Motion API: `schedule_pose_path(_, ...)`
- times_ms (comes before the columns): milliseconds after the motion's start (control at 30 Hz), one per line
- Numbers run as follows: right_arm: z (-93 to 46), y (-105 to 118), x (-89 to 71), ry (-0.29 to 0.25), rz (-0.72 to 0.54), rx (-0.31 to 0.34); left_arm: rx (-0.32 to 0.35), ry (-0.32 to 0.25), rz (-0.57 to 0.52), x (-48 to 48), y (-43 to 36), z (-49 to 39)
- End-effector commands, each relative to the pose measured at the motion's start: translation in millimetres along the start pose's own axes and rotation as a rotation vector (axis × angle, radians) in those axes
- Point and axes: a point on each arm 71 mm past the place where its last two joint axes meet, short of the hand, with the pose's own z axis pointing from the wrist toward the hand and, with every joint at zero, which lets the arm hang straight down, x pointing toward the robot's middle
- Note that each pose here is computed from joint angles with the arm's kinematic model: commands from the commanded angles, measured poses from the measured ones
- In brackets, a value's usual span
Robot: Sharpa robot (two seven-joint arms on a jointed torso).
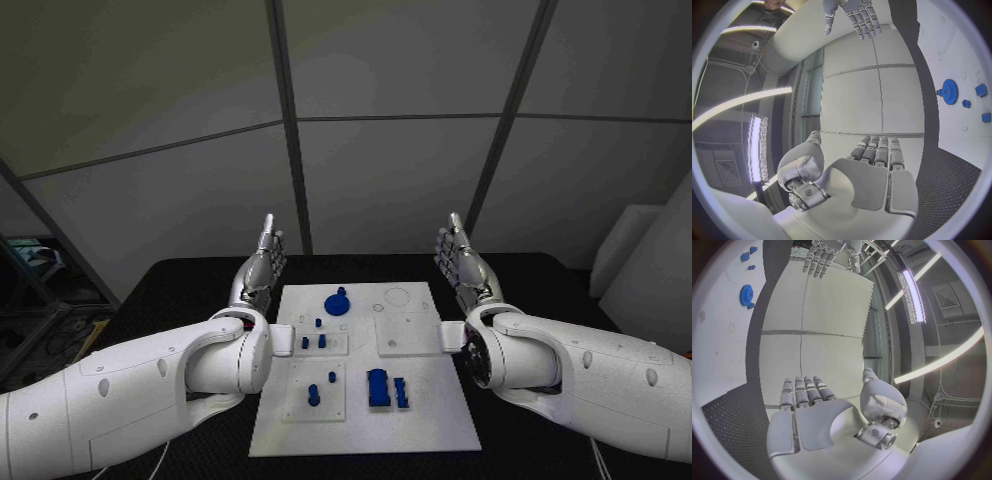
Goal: Assemble the parts on the task board
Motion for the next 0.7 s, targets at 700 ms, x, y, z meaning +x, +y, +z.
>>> schedule_pose_path(700,0.1,2.4,-0.2,-0.011,0.0,-0.016,0.036,-0.003,0.016,0.2,-3.7,0.1)
